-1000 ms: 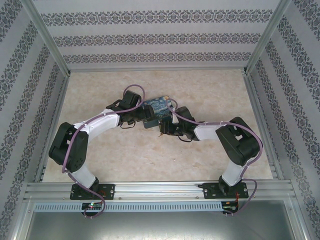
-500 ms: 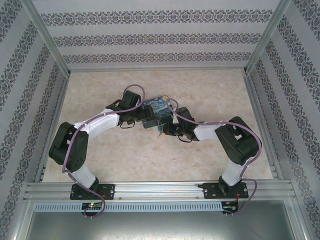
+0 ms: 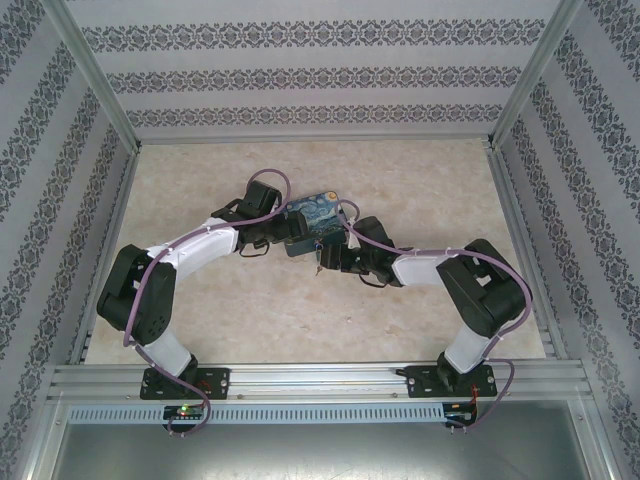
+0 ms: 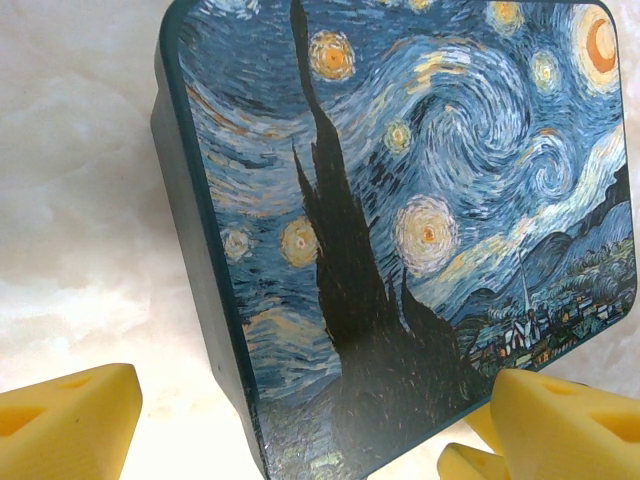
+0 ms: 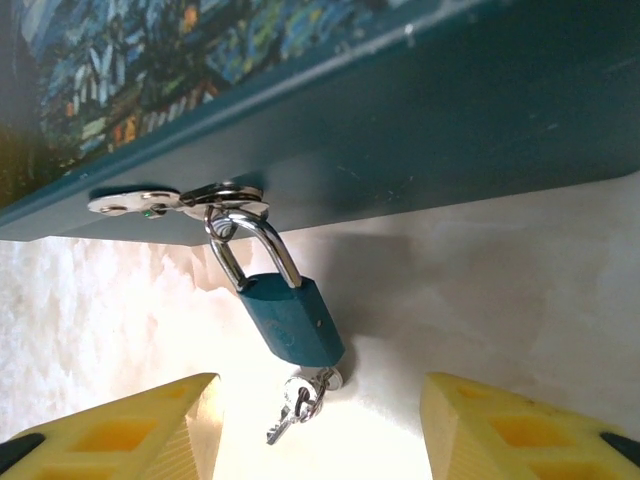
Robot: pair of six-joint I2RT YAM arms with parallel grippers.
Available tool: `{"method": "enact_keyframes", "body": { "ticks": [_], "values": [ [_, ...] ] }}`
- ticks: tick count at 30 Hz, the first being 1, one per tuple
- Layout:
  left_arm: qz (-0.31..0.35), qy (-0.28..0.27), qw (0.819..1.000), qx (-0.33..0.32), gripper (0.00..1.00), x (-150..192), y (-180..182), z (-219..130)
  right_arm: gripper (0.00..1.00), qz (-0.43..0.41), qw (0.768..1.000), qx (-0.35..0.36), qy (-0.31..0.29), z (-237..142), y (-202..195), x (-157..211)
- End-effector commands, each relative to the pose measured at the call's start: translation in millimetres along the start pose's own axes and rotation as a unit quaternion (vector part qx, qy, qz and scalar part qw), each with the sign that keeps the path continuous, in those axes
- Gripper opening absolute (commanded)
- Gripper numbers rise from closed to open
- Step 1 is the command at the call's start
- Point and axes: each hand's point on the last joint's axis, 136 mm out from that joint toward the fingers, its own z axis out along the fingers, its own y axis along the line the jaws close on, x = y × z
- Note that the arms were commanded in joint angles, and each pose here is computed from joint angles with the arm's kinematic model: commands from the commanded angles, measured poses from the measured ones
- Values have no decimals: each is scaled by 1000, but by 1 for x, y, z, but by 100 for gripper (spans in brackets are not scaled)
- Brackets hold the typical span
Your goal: Unlock the padlock with the key
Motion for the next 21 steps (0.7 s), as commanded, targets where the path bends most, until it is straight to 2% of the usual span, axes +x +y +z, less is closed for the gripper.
{"method": "enact_keyframes", "body": {
  "ticks": [1, 9, 13, 21],
  "values": [
    [2, -10, 1000, 1, 91, -6, 3, -12, 55, -24, 1000, -13, -3, 11, 3, -8],
    [-4, -8, 1000, 3, 91, -4, 3, -10, 52, -39, 999, -33, 4, 27, 11, -3],
    [-6, -8, 1000, 6, 91, -4, 3, -9, 46, -38, 999, -32, 9, 30, 9, 4],
    [-8, -9, 1000, 10, 91, -5, 1, -10, 19, -25, 999, -25, 6, 31, 2, 9]
  ]
}}
